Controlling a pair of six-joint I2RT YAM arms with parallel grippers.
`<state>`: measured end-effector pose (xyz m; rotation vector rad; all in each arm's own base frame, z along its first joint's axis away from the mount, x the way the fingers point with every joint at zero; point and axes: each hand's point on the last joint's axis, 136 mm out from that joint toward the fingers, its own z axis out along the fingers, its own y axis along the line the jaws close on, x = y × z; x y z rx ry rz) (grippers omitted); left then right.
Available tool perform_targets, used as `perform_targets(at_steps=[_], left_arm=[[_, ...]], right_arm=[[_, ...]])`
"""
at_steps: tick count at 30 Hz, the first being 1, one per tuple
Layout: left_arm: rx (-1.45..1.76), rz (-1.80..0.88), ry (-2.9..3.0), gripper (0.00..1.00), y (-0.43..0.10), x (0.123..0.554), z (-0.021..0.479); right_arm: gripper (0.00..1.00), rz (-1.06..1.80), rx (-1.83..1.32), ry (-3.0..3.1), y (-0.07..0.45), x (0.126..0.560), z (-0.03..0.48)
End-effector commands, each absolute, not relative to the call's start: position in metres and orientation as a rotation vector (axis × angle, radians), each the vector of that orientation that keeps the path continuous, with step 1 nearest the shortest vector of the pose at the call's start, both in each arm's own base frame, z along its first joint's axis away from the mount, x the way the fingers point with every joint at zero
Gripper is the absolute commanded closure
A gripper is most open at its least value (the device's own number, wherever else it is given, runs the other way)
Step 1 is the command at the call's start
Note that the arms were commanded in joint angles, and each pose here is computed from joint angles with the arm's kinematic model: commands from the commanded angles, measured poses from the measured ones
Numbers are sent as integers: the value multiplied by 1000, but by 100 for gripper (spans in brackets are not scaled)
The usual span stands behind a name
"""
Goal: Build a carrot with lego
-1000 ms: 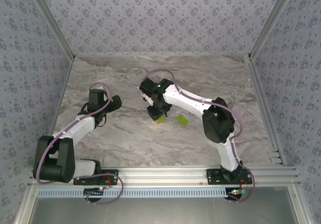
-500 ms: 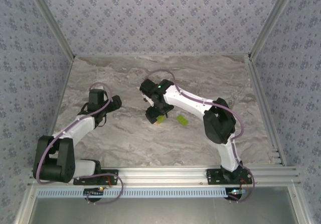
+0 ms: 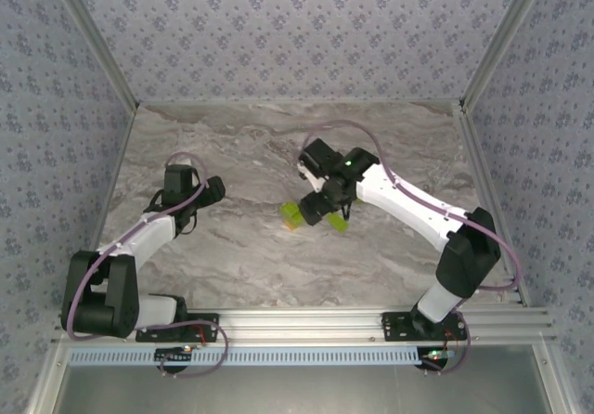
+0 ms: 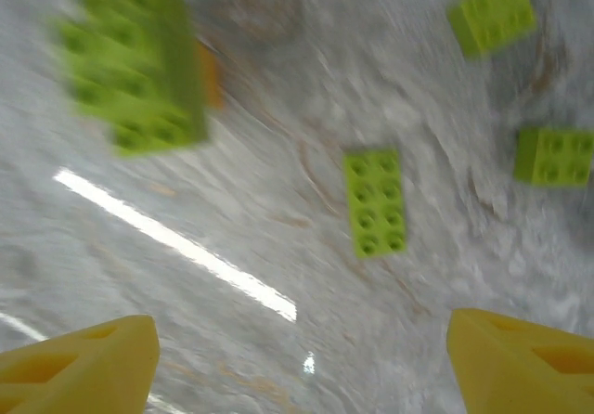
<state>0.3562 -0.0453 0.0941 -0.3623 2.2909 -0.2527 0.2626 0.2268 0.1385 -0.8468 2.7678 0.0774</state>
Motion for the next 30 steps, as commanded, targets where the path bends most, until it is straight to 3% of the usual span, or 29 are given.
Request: perform_targets(at_steps=[1, 23, 28, 30], left_arm=[[-343, -266, 2259, 9, -47, 361, 103], [-341, -260, 2267, 9, -46, 362, 101], [-340, -256, 2268, 9, -46, 362, 100], [-341, -256, 2268, 9, -46, 362, 100]], right_arm=[[18, 54, -837, 2803, 212, 266, 105], [29, 48, -920, 2886, 210, 301, 18], [50, 41, -933, 2907, 208, 301, 10], [53, 43, -934, 2911, 207, 300, 9]])
